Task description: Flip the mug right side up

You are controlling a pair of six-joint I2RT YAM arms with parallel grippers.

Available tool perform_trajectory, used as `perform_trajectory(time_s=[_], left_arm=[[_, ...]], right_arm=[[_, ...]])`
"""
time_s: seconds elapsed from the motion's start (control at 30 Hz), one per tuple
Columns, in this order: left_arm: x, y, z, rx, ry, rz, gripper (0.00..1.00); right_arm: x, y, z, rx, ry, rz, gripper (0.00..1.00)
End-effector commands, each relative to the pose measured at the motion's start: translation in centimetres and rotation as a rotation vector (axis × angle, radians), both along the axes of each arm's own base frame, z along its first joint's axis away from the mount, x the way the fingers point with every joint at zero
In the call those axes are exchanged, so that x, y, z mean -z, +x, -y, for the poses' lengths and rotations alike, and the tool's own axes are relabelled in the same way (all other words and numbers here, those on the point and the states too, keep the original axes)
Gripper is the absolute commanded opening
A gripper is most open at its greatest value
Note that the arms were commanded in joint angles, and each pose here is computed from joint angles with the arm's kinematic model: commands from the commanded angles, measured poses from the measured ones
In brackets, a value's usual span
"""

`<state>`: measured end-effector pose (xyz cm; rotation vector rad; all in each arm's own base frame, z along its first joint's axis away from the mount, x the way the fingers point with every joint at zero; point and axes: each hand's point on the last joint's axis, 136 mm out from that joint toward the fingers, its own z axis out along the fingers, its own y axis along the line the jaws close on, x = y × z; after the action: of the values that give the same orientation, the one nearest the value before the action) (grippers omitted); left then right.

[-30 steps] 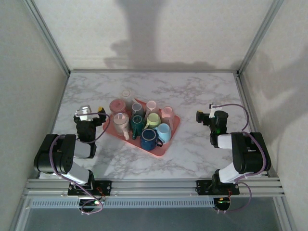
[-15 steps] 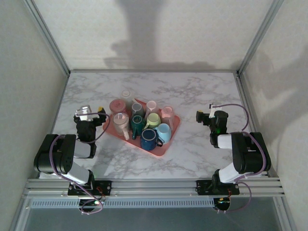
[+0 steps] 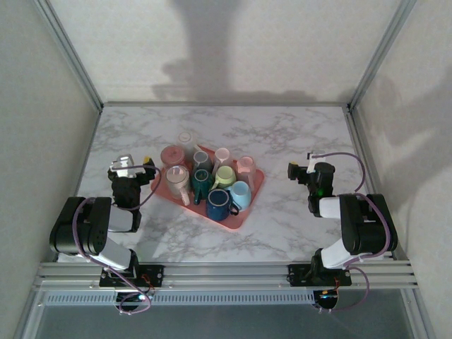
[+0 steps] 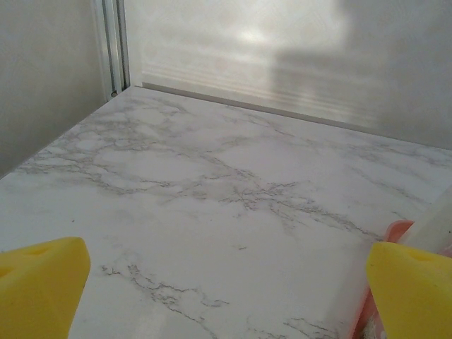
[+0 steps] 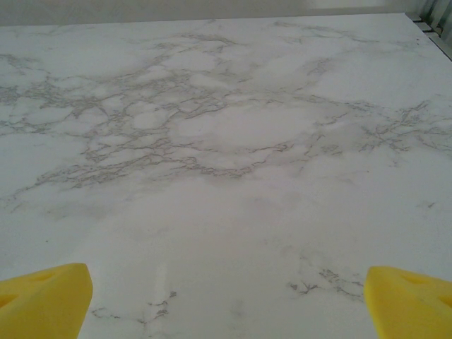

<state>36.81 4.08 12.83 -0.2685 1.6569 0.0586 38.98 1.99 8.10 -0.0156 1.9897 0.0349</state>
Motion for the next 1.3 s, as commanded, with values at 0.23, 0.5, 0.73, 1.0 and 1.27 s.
perform_trajectory(time_s=[0.23,0.5,0.73,1.0,1.27], left_arm=[[-0.2,0.4,-0.1,0.009,-0.015,0.007,0.99],[-0.3,0.5,0.0,0.010,-0.015,0.010,1.00],[-0.1,0.5,0.0,0.012,-0.019,0.005,1.00],[-6.8,-0.2,0.6,-0.006,0.012,0.057,0.99],[-14.9,-2.2,2.7,0.096,-0.123,-0.004,0.99]], right_arm=[[-0.1,0.4,0.0,0.008,0.001,0.004,0.99],[-0.1,0.4,0.0,0.009,0.000,0.004,0.99],[-0.2,0.4,0.0,0.002,0.008,0.007,0.95],[-7.3,-0.1,0.6,0.056,0.020,-0.008,0.91],[-13.9,-4.2,-2.1,-0.022,0.221,-0.133,0.84]])
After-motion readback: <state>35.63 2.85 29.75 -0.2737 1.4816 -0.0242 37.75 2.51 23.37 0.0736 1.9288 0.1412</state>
